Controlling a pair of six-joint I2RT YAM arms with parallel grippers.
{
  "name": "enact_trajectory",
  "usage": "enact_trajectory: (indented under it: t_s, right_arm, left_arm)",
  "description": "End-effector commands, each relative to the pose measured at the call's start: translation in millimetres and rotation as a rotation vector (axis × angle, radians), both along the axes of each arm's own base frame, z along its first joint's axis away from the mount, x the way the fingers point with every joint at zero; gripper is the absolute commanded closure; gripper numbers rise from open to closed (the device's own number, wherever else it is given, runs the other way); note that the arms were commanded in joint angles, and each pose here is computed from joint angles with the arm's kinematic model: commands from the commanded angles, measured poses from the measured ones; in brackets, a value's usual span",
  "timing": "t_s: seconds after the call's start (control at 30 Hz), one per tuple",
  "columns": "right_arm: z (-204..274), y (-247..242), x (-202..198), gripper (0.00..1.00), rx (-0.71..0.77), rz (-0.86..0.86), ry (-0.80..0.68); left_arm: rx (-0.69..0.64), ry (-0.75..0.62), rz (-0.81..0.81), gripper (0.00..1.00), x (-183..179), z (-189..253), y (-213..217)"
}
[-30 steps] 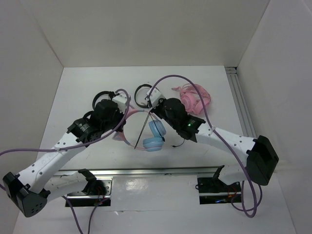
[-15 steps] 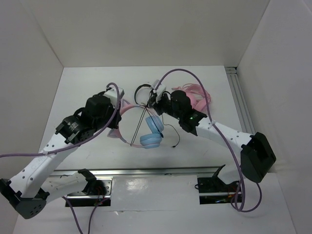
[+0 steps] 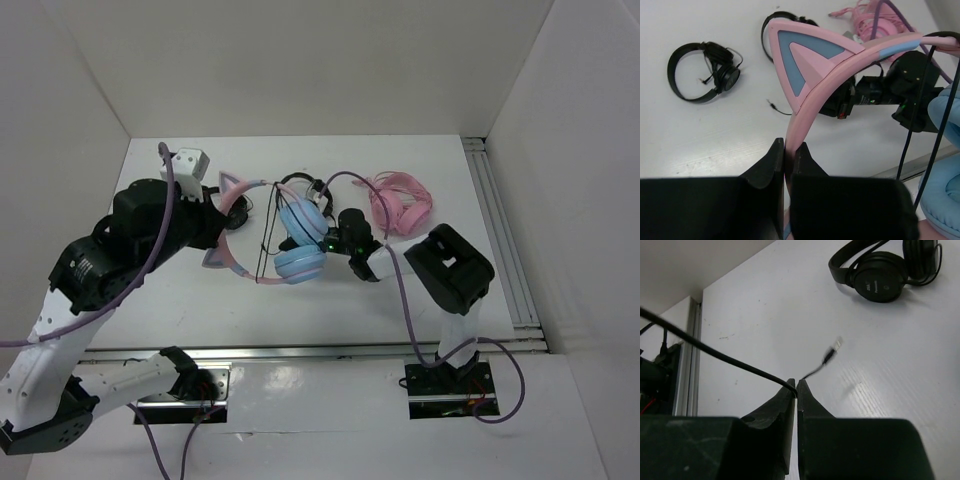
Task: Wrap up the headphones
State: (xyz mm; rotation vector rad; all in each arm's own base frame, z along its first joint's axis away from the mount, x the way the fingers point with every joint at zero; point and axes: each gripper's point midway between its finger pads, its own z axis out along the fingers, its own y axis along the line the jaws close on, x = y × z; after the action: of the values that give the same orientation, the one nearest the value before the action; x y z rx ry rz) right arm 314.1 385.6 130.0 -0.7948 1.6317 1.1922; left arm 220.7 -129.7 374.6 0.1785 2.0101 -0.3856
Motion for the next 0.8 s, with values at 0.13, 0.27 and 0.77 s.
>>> enact_trajectory:
  t_s: [0.13,0.27,0.77]
  right_arm:
    - [46.0,20.6,-13.2,0.93,0.239,0.061,-0.072]
    - [43.1,17.3,-14.5,0.98,0.229,0.027,-0.078]
    - [17.2,25.9,-131.8,1.00,-0.099,0.025,-0.184]
  left_arm:
    - [-0.113,-0.043,0.153,1.00,6.5,23.2,13.8]
    - [-0.126,-0.049,0.211,1.00,9.7,24.4,20.8]
    - [-0.183,-0.094,0.720,1.00,78.2,11.0,63.2]
